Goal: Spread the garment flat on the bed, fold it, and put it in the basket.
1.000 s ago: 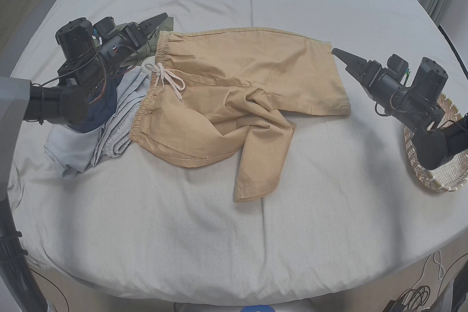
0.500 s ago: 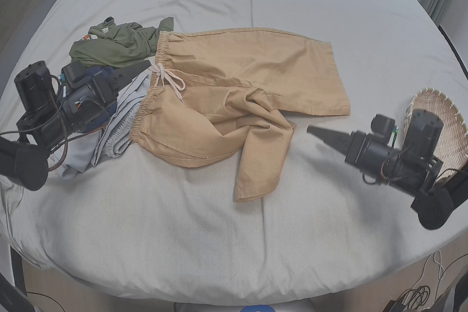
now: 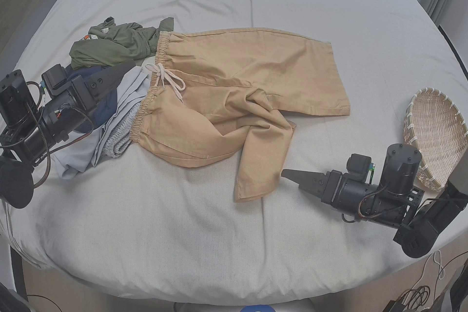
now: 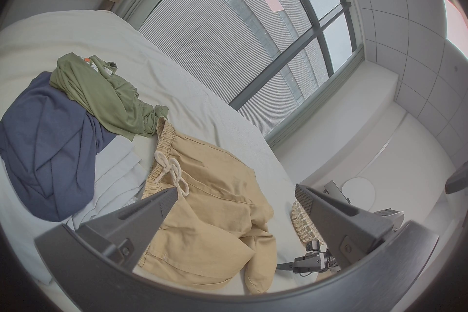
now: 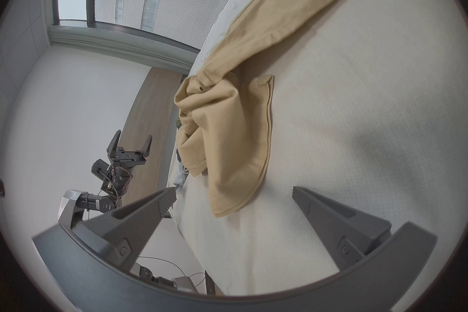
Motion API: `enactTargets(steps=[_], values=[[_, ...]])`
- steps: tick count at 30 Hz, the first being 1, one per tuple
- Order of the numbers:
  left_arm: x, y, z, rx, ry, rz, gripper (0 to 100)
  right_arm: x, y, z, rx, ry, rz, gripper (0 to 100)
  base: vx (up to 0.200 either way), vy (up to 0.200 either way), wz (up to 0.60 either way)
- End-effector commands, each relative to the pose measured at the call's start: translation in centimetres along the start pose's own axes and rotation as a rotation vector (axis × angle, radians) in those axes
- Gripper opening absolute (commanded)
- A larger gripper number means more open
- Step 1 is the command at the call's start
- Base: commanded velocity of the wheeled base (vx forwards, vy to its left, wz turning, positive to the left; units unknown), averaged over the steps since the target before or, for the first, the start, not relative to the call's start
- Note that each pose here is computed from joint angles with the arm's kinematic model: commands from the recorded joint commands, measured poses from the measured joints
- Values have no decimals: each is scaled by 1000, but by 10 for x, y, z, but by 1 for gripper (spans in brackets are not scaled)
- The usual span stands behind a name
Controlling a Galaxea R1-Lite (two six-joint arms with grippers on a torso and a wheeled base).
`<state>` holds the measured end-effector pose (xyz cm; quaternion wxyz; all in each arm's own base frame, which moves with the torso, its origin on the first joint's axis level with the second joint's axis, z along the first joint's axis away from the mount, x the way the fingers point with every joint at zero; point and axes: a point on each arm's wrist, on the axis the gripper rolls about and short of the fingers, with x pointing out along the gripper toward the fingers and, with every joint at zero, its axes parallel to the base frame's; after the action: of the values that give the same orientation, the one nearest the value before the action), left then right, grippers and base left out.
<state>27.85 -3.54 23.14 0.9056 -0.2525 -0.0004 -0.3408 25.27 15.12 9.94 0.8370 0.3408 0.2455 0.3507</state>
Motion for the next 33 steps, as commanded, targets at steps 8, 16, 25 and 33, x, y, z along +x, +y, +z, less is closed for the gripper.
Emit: enactTargets(steps=[8,16,25,33], values=[[-2,-2,1,1,-3,1,100,20,-20,-8,54,-18,13,100,0,0,0],[-4,-5,2,6,-16,5,100,22,-27,-10,55,-41,18,0,0,0,0],[-6,-2,-3,-4,-1,17,100,22,-27,-4,42,-75,40,0,0,0,0],[-6,-2,-4,-3,0,18,100,32,-45,10,27,-126,17,0,0,0,0]])
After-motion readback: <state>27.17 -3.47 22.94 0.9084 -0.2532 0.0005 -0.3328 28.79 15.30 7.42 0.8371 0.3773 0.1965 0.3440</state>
